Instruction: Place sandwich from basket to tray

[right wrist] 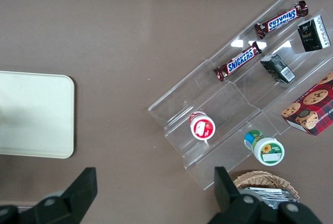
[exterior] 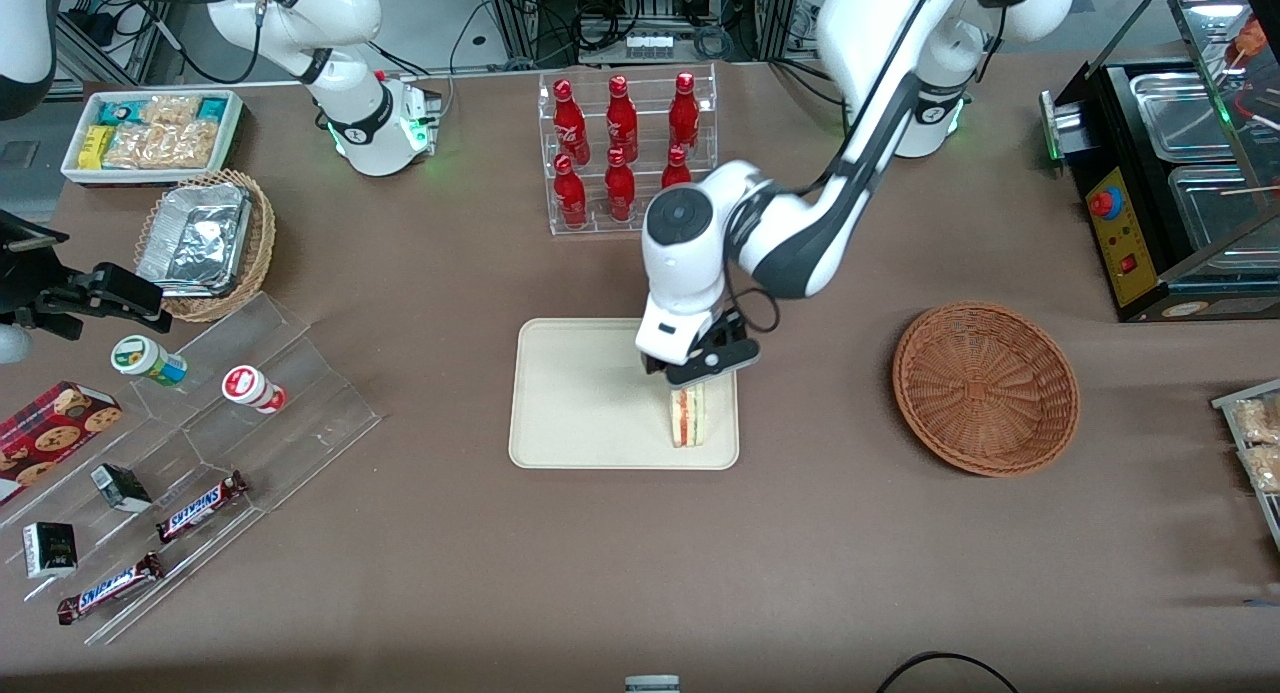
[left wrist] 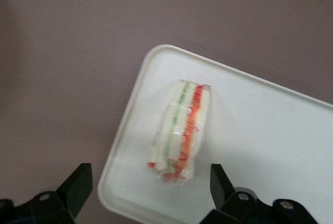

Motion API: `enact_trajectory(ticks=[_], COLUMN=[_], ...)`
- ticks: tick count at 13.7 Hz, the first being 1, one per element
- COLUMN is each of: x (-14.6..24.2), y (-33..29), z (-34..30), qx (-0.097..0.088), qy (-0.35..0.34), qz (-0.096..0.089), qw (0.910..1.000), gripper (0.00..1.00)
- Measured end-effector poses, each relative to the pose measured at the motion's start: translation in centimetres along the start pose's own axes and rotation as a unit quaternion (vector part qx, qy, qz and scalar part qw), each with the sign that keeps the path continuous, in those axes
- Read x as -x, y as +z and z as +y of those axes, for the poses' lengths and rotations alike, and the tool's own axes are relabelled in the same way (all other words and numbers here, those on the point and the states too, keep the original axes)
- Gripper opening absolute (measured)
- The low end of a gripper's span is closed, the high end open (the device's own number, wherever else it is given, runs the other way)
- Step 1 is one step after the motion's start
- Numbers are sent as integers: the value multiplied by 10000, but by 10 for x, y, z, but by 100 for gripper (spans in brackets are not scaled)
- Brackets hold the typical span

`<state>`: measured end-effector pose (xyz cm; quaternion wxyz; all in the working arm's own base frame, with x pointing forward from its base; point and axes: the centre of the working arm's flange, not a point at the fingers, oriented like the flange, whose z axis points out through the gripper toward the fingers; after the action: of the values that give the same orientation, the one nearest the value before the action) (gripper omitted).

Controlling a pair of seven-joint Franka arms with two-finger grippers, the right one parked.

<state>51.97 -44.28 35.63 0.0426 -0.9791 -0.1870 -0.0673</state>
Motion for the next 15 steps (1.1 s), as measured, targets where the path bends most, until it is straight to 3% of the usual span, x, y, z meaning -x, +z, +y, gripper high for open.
enact_trajectory(ticks=[2, 4, 9, 15], x=[-32, -68, -132, -171], y=[-48, -83, -133, -172], z=[-33, -69, -165, -282], qx=[-64, -14, -79, 113], qy=[-324, -604, -411, 204], qz=[69, 84, -325, -631], qw=[9994, 9981, 9986, 9977], gripper=[100, 100, 100, 100])
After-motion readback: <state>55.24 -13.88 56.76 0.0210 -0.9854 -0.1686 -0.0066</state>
